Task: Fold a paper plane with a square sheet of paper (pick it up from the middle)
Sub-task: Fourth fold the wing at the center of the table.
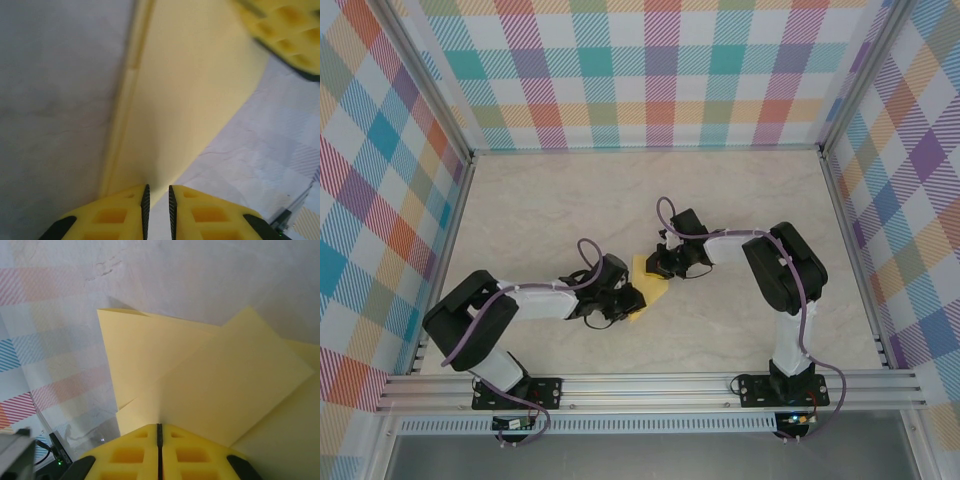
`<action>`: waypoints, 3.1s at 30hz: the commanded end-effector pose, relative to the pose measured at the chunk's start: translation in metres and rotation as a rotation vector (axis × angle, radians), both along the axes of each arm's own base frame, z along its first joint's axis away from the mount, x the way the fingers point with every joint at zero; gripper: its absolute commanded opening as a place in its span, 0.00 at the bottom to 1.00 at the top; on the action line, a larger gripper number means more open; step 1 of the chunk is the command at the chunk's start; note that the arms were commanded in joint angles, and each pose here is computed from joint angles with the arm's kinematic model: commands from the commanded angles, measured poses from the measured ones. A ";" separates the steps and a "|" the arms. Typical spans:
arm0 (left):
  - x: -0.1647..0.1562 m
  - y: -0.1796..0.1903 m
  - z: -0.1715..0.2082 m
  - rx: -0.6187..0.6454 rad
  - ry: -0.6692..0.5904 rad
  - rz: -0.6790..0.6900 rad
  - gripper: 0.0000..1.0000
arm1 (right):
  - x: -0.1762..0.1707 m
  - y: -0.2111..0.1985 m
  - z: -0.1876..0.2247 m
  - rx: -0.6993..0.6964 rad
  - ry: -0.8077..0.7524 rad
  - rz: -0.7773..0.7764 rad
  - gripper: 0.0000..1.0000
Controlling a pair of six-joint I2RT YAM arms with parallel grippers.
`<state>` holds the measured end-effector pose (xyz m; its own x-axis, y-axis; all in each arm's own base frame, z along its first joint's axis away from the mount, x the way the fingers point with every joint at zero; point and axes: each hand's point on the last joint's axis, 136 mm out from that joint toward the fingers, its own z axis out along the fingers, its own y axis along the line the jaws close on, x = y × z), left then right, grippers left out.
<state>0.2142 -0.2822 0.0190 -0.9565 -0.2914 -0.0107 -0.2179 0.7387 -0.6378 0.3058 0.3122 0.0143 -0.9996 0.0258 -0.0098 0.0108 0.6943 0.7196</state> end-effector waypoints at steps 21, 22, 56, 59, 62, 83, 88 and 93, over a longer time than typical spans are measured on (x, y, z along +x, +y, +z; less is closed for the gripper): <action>-0.025 0.031 0.033 0.019 -0.055 -0.044 0.21 | -0.024 -0.039 -0.050 -0.214 0.088 -0.029 0.08; -0.021 0.026 0.039 0.000 -0.071 -0.040 0.22 | -0.024 -0.038 -0.050 -0.214 0.089 -0.027 0.08; -0.010 0.057 0.041 0.153 -0.097 0.014 0.25 | -0.037 -0.020 -0.023 -0.119 0.008 0.129 0.11; 0.007 0.058 0.049 0.158 -0.135 0.028 0.25 | -0.038 -0.017 0.001 -0.105 -0.050 0.192 0.12; 0.021 0.056 0.053 0.153 -0.145 0.020 0.30 | -0.030 -0.018 0.036 -0.106 -0.125 0.177 0.18; 0.061 0.017 0.031 0.267 -0.089 -0.211 0.42 | -0.052 -0.052 0.013 -0.125 0.092 -0.199 0.35; 0.061 0.015 0.022 0.290 -0.073 -0.231 0.42 | -0.053 -0.053 0.004 -0.157 0.123 -0.207 0.35; 0.060 0.016 0.010 0.322 -0.046 -0.247 0.41 | -0.055 -0.050 0.000 -0.140 0.140 -0.216 0.34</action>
<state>0.2765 -0.2689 0.0341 -0.9910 -0.0559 -0.1213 -0.0011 0.9115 -0.4113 0.2531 0.2540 0.0208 -0.9657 0.2476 0.0786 0.2455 0.7706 0.5881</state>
